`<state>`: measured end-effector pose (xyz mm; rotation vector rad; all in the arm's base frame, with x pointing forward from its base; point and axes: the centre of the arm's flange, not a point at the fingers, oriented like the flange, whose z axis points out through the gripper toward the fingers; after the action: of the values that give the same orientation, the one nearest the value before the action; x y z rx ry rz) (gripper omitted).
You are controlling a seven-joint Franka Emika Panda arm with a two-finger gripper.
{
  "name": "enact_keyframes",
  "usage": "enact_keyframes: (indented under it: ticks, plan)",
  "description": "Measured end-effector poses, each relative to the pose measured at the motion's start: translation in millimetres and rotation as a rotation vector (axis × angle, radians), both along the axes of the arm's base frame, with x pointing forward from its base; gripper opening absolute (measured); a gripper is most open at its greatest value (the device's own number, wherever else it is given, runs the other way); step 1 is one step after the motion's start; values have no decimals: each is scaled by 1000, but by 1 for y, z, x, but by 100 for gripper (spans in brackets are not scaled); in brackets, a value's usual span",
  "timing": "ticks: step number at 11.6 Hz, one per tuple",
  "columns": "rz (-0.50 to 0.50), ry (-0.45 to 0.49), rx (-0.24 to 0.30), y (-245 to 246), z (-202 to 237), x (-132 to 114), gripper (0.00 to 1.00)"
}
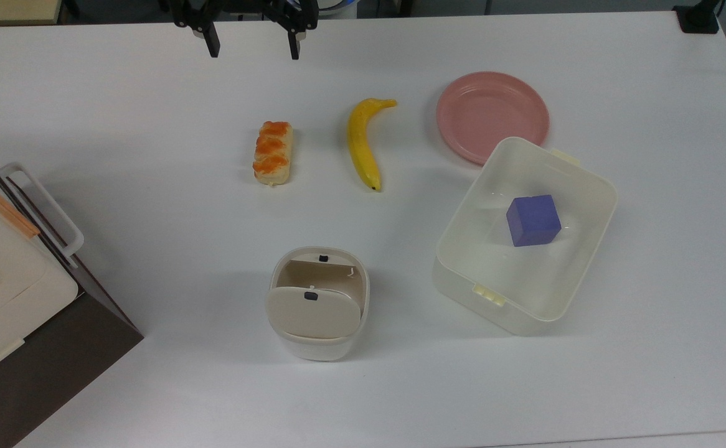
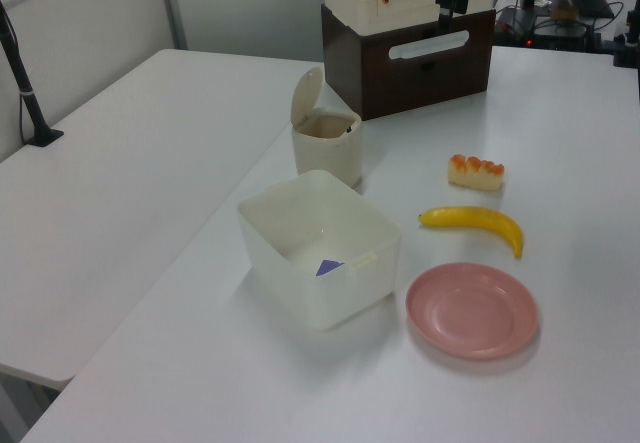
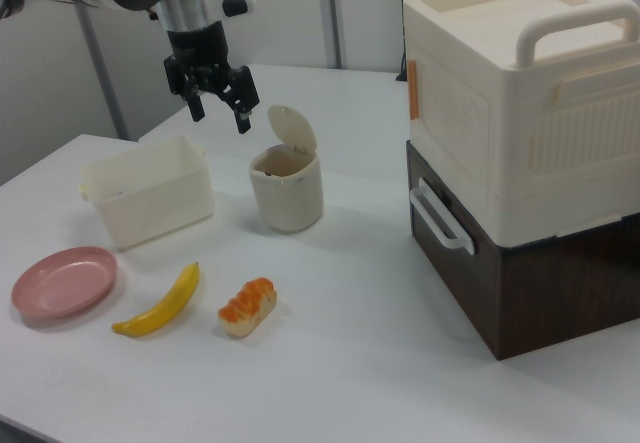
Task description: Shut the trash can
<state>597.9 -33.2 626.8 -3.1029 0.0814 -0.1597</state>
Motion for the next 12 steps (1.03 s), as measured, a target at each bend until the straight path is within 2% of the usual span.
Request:
enact_keyframes:
  ticks: [12]
  plan:
    - [6, 11, -1, -3, -4, 0, 100]
